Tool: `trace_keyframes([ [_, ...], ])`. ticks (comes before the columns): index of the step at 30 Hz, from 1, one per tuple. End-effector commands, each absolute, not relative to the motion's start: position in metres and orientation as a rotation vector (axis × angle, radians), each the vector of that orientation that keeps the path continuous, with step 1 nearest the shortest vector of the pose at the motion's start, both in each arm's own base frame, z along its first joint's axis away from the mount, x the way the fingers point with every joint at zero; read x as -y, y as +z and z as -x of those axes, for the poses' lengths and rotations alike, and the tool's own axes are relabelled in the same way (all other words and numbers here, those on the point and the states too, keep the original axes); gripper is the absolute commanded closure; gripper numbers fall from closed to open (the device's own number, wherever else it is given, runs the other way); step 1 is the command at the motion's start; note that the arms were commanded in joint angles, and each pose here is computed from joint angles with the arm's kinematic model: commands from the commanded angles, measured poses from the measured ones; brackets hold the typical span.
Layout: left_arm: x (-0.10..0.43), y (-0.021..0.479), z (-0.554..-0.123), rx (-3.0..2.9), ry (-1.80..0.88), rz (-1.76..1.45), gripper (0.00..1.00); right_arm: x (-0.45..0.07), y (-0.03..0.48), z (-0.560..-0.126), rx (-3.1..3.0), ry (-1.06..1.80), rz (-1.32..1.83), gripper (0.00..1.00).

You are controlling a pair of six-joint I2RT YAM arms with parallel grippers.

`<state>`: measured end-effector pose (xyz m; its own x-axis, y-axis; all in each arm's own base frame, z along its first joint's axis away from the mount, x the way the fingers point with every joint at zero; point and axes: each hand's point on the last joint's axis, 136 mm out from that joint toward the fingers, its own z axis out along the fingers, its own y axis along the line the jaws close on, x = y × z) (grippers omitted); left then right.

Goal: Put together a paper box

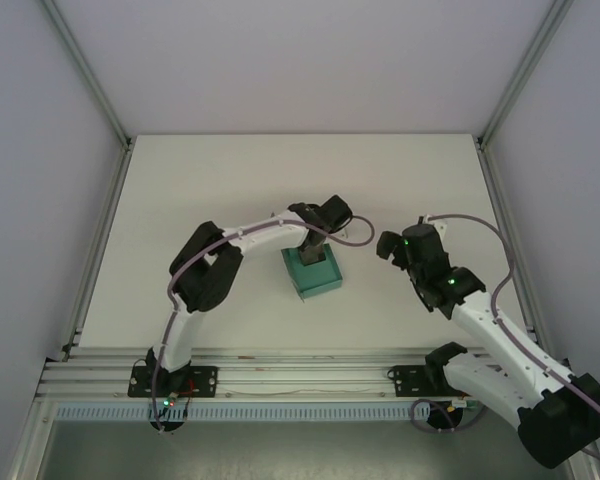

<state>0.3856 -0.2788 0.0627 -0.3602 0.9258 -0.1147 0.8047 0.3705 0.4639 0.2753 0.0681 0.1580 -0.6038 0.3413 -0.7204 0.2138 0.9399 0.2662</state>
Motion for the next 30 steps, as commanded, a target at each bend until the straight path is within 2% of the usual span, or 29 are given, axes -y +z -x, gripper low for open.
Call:
trace_keyframes([
  [1,0.288,0.098,-0.375,-2.231,0.339,-1.522,0.00,-0.070,0.156,-0.273,-2.247,0.201,-0.353,0.00],
  [8,0.289,0.131,-0.385,-2.186,0.254,-1.372,0.00,-0.076,0.163,-0.275,-2.240,0.226,-0.288,0.00],
  [14,0.258,0.209,-0.407,-2.191,0.051,-0.849,0.00,-0.134,0.171,-0.291,-2.205,0.348,0.264,0.00],
  [16,0.239,0.241,-0.406,-2.175,-0.080,-0.637,0.00,-0.153,0.172,-0.300,-2.171,0.351,0.468,0.01],
  [19,0.197,0.263,-0.403,-2.151,-0.202,-0.346,0.00,-0.180,0.171,-0.319,-2.153,0.367,0.698,0.05],
  [22,0.154,0.251,-0.394,-2.164,-0.282,-0.107,0.00,-0.213,0.156,-0.329,-2.137,0.413,1.043,0.13],
  [25,0.119,0.220,-0.381,-2.195,-0.303,0.048,0.00,-0.238,0.133,-0.321,-2.037,0.433,1.493,0.15],
  [30,0.092,0.171,-0.361,-2.295,-0.301,0.168,0.00,-0.262,0.117,-0.339,-2.008,0.415,1.787,0.24],
])
